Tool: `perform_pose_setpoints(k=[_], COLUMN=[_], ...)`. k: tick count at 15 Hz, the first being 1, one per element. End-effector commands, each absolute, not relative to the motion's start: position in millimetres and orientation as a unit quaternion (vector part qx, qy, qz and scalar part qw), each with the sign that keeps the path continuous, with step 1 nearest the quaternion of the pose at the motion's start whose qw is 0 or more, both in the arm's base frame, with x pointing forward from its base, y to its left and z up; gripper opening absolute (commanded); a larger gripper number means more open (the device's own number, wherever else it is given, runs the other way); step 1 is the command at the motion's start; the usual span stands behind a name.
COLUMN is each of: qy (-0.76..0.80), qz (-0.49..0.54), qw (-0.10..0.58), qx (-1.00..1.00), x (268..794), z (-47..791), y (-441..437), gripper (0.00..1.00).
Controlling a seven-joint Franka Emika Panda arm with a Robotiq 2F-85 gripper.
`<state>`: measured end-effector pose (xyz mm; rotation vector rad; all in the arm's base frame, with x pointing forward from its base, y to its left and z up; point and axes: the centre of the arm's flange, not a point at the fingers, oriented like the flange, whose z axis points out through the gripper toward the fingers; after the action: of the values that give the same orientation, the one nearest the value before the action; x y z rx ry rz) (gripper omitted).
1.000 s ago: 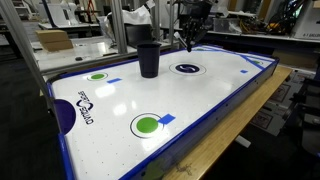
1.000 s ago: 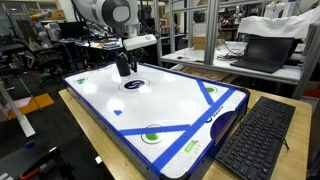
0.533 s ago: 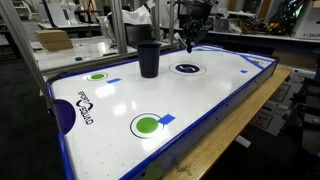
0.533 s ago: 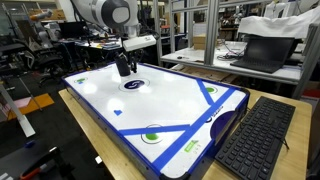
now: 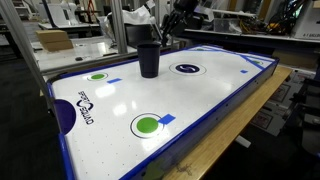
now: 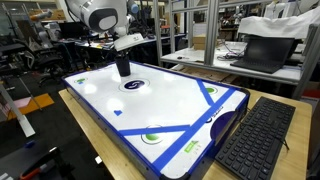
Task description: Put the marker into the cup
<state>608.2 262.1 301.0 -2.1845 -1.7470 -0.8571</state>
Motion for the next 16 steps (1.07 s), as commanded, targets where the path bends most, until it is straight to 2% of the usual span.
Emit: perform_pose_setpoints(k=[1,8,16], qy=[-0.591,-0.578,-0.565], qz=[-0.328,-0.38,-0.378], qw=[0.114,0.162,0.232], qx=[-0.729,-0.703,-0.696], x=[613,628,653], z=[314,323,268], y=[256,273,290], gripper=[0.05,0.05,0.05])
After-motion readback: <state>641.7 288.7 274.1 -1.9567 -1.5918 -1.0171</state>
